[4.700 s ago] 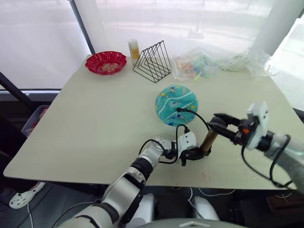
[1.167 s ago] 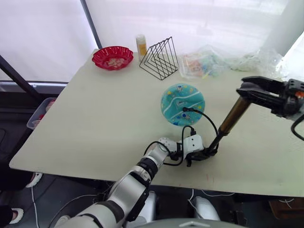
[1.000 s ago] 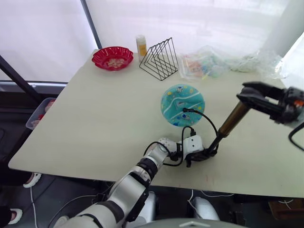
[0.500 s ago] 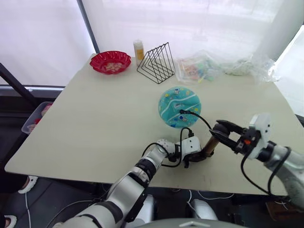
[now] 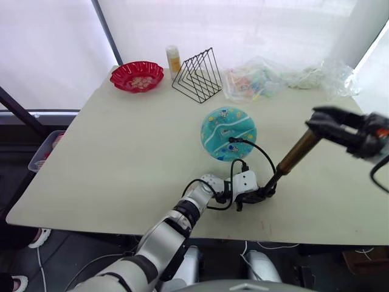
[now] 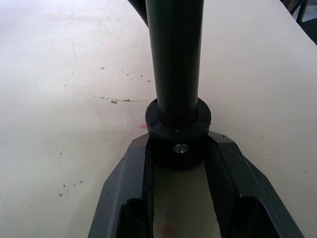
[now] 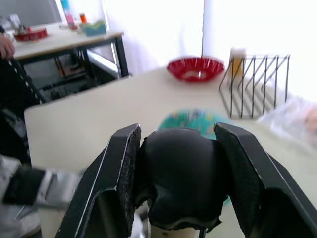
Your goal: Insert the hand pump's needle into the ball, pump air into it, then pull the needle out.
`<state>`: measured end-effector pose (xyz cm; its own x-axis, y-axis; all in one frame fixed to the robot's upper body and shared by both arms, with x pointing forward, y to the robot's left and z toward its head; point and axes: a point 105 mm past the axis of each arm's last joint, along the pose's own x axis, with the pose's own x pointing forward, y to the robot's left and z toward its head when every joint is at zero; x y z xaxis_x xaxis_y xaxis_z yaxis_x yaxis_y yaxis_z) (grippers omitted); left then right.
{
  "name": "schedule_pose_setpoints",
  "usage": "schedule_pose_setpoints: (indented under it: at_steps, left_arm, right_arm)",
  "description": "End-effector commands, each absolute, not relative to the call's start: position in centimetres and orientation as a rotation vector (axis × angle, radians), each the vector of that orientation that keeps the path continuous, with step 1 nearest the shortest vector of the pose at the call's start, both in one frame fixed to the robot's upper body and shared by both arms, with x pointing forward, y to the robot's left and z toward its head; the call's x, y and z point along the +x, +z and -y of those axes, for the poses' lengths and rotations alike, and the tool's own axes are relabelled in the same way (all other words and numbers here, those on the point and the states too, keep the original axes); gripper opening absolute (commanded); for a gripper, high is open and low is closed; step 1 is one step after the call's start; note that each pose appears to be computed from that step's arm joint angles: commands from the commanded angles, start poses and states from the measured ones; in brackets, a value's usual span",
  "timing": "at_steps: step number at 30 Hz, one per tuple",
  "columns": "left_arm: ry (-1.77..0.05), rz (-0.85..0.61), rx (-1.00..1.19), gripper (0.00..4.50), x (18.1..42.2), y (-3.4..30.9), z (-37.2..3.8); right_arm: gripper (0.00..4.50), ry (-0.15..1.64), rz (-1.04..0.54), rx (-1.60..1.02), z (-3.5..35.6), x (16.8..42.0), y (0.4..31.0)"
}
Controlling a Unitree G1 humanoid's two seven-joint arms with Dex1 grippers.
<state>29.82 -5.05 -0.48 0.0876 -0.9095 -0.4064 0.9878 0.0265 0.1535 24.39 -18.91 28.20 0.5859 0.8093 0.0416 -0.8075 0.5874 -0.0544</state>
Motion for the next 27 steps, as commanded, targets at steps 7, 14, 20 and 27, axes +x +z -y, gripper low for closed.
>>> schedule_pose_setpoints:
  at_steps: [7,14,20,27]
  left_arm:
    - [-1.495,-0.574,0.504,1.07,26.4,-7.6,1.1]
    - [-1.491,-0.572,0.496,1.07,26.2,-7.7,1.3]
    - [-1.500,-0.569,0.502,1.07,25.8,-7.9,1.5]
    - [-1.474,-0.580,0.498,1.07,25.8,-8.3,1.6]
  right_arm:
    - [1.90,0.884,0.189,-0.075,19.5,23.3,31.7]
    - [1.90,0.855,0.027,-0.102,17.6,24.6,21.8]
    - [1.90,0.843,-0.102,-0.128,16.1,24.8,12.8]
    - [1.90,0.836,-0.064,-0.159,15.8,25.2,11.6]
